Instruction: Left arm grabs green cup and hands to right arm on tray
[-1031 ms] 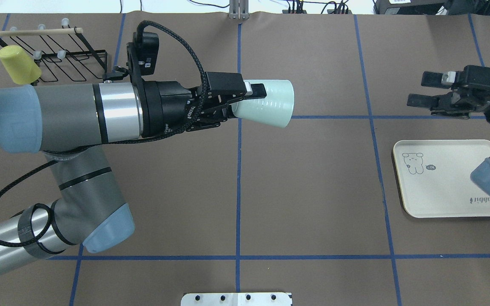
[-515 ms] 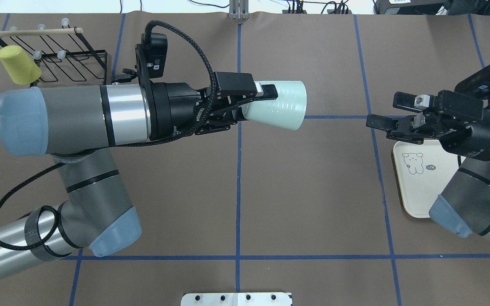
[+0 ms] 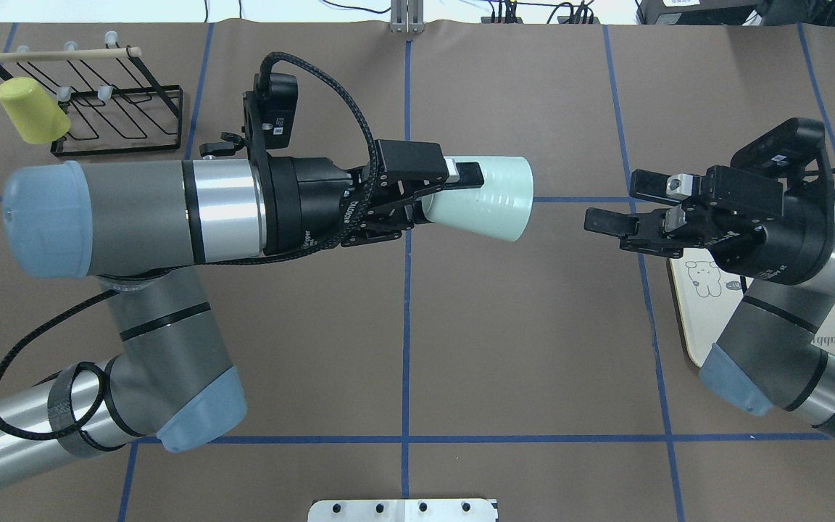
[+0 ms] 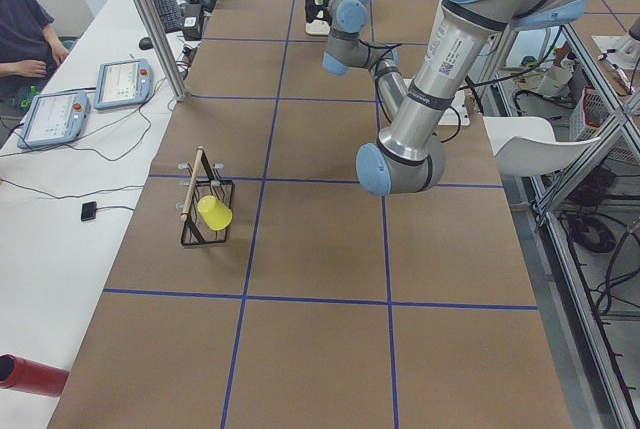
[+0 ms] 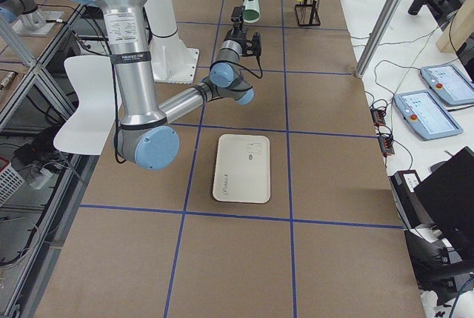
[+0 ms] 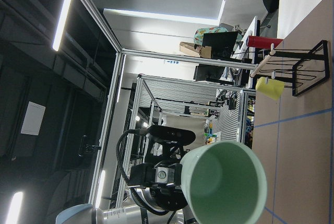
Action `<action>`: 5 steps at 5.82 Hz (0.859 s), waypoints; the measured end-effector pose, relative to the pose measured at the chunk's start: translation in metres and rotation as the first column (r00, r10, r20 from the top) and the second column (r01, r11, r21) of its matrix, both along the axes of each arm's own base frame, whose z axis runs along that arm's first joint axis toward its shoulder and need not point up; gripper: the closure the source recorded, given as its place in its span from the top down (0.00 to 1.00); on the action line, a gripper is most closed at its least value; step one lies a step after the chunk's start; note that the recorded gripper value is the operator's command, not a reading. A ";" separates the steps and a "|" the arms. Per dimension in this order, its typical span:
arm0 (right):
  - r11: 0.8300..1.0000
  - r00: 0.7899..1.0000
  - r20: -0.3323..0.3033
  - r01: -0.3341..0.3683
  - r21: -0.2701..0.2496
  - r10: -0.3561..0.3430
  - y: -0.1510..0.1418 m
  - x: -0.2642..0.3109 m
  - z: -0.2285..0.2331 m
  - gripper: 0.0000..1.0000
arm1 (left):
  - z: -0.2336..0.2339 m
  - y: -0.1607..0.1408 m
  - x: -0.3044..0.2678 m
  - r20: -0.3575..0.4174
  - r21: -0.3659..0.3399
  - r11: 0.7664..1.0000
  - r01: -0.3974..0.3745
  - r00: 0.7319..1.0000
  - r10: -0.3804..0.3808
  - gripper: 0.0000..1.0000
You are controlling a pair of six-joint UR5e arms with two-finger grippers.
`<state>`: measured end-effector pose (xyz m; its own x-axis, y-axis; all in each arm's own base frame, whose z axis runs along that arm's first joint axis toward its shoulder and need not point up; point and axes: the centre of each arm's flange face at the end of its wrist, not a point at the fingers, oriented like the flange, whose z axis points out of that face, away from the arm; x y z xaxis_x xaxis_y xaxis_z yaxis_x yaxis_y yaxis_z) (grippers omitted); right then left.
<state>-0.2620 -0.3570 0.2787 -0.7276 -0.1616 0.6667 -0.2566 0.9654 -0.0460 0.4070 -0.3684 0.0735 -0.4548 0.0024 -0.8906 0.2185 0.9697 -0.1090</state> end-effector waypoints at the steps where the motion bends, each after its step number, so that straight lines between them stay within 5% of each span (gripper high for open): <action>1: 1.000 1.000 -0.002 -0.002 -0.005 0.002 -0.007 -0.008 -0.020 0.99 | 0.000 0.007 0.004 0.002 0.006 1.000 -0.025 1.000 0.025 0.17; 5: 1.000 1.000 -0.009 -0.013 -0.027 0.012 -0.013 -0.014 -0.041 0.97 | -0.006 0.017 0.003 -0.007 0.021 0.997 -0.080 0.997 0.080 0.17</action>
<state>-0.2765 -0.3699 0.2381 -0.7197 -0.1527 0.6773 -0.2691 0.9606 -0.0694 0.4100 -0.3511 0.0676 -0.4609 -0.0157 -0.8873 0.1394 0.9862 -0.0899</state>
